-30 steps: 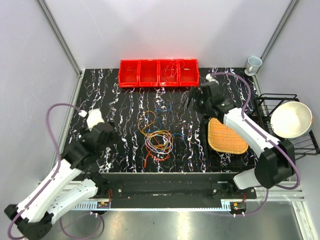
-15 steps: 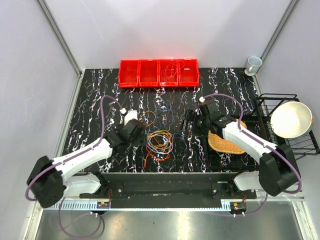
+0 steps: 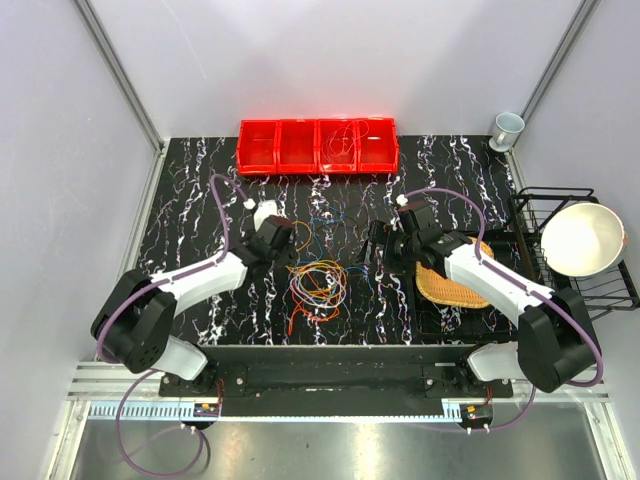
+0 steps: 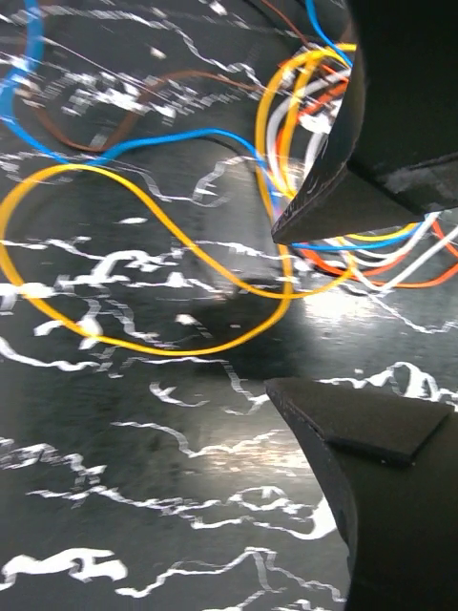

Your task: Untangle the cables

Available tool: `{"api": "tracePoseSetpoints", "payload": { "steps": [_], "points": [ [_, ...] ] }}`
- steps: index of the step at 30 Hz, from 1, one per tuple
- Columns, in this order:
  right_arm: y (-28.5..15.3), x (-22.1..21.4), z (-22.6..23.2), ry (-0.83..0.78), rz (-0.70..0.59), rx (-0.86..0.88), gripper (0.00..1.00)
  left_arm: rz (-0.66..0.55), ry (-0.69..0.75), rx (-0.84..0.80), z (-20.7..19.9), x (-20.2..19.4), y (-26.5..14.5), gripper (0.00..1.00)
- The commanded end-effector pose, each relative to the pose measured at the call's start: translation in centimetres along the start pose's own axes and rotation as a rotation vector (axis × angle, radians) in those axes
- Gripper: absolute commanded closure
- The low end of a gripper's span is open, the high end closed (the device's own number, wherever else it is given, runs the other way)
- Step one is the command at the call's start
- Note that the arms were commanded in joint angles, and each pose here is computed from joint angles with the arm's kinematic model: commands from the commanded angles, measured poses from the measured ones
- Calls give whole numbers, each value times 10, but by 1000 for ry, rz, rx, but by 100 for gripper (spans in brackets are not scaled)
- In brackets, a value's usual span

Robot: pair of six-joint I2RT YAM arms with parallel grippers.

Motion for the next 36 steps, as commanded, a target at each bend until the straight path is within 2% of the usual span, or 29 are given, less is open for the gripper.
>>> {"api": "tracePoseSetpoints", "payload": {
  "steps": [1,7,18,23,27,30,36],
  "points": [
    [-2,9,14,-40,-25,41,2,-80,-77,-86,-7,21,5,39],
    [5,11,15,-42,-3,39,2,-46,-138,-99,5,18,16,39],
    [9,5,14,-30,13,24,3,-12,-138,-107,2,12,27,44],
    [13,5,14,-41,23,21,3,13,-139,-87,3,8,31,50],
    [16,4,11,-45,32,11,3,64,-124,-80,-1,4,37,66],
    [17,3,9,-49,32,7,3,94,-108,-84,-3,2,40,68],
    [13,1,9,-50,30,13,3,105,-115,-56,-1,0,42,66]
  ]
}}
Point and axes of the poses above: each gripper's point midway between its finger pads, its own y axis out along the fingers, its own z axis along the line the jaws close on, x = y × z, the point moved 4 cm from there along -y, back along the fingers, and after that the axes turned 4 degrees about y, right-handed, at the moved point
